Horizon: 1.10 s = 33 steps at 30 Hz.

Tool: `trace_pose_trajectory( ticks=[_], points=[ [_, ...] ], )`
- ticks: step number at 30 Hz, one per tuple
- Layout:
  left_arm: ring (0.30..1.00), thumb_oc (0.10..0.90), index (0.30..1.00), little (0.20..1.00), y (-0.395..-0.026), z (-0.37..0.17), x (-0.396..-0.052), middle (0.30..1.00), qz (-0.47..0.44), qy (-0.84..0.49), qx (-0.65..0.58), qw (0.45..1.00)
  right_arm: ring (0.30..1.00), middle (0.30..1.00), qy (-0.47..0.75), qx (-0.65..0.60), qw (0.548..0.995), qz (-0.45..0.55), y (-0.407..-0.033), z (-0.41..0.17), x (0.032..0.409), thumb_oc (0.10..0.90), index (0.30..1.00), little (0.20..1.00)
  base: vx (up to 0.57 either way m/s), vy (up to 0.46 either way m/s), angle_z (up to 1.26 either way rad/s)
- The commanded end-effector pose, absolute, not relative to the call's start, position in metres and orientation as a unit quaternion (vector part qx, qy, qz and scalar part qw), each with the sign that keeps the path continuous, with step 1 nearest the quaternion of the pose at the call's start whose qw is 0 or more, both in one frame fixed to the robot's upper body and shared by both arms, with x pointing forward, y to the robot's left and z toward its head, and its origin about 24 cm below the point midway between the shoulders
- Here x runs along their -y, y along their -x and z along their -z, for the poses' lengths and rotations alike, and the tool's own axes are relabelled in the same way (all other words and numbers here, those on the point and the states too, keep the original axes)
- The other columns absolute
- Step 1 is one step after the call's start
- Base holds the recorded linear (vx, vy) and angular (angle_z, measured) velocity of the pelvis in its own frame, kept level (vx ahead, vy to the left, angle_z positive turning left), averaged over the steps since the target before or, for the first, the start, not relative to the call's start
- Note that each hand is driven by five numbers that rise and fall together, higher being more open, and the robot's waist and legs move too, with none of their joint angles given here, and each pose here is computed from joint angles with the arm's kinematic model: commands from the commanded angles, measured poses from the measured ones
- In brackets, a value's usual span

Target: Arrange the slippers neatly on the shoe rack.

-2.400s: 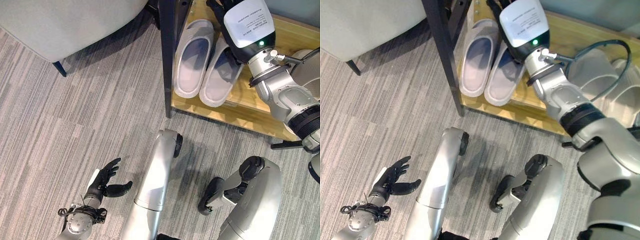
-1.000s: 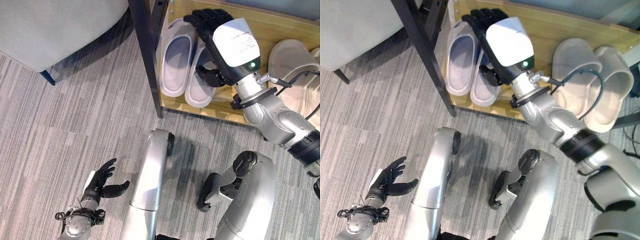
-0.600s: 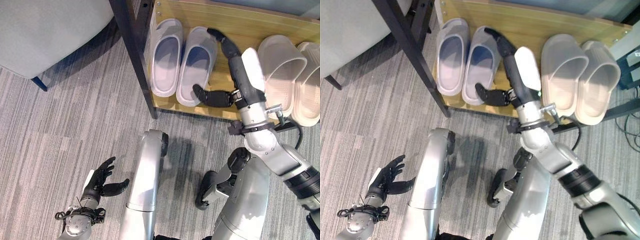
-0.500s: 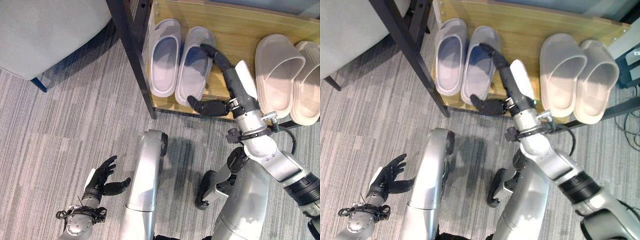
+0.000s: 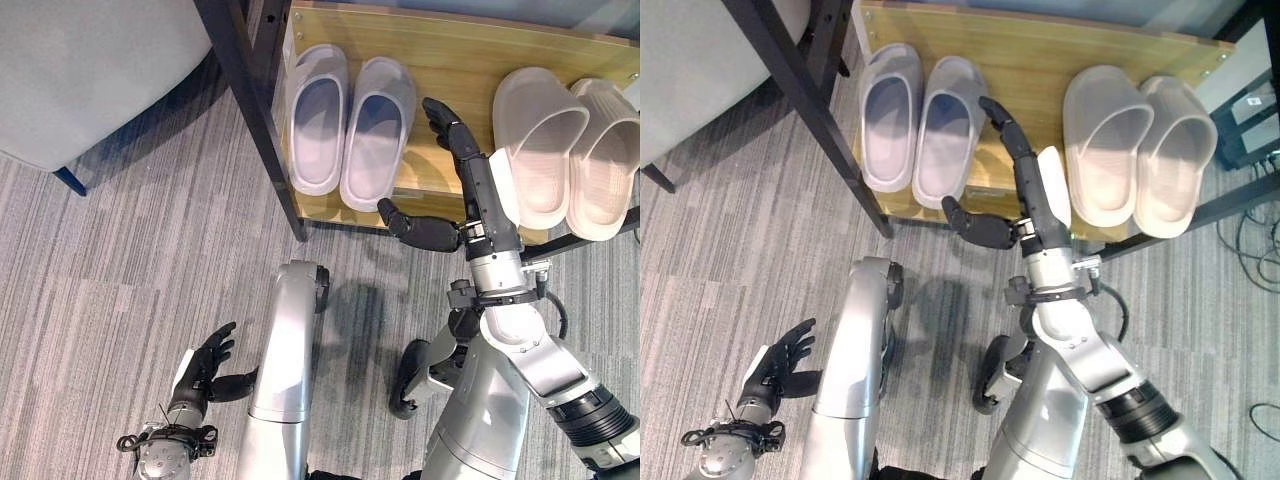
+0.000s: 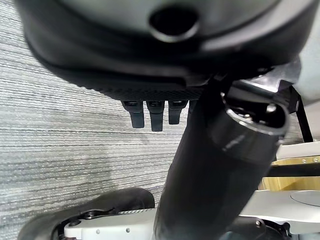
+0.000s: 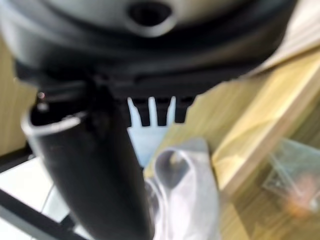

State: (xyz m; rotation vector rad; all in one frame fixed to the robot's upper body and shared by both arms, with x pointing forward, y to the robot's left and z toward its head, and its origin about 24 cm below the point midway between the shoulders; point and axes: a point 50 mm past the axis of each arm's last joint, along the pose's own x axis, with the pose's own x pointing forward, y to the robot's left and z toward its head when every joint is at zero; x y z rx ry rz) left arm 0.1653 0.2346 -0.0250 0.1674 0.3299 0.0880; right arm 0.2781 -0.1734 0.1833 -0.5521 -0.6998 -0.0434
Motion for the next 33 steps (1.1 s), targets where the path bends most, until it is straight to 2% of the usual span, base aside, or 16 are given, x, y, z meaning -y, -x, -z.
trace_pose_trajectory(
  ticks=[1, 11, 18, 27, 33],
  points=[
    [0.9, 0.8, 0.9, 0.9, -0.152, 0.022, -0.21, 0.9, -0.02, -0.053, -0.146, 0.988, 0.9, 0.9, 0.253, 0.456, 0.851, 0.062, -0.265, -0.23, 0.171, 0.8, 0.9, 0.9, 0.0, 0.0, 0.0],
    [0.9, 0.8, 0.9, 0.9, -0.157, 0.024, -0.205, 0.9, 0.007, -0.072, -0.146, 0.987, 0.9, 0.9, 0.292, 0.425, 0.849, 0.118, -0.302, -0.227, 0.167, 0.8, 0.9, 0.9, 0.0, 0.0, 0.0],
    [0.9, 0.8, 0.9, 0.9, -0.158, 0.027, -0.204, 0.9, 0.021, -0.081, -0.147, 0.986, 0.9, 0.9, 0.29, 0.383, 0.865, 0.144, -0.33, -0.224, 0.168, 0.8, 0.9, 0.9, 0.0, 0.0, 0.0],
    [0.9, 0.8, 0.9, 0.9, -0.16, 0.028, -0.205, 0.9, 0.033, -0.086, -0.155, 0.984, 0.9, 0.9, 0.235, 0.349, 0.9, 0.119, -0.352, -0.231, 0.156, 0.8, 0.9, 0.9, 0.0, 0.0, 0.0],
    [0.9, 0.8, 0.9, 0.9, -0.161, 0.029, -0.205, 0.9, 0.042, -0.088, -0.159, 0.982, 0.9, 0.9, 0.223, 0.348, 0.906, 0.093, -0.357, -0.239, 0.148, 0.8, 0.9, 0.9, 0.0, 0.0, 0.0]
  ],
)
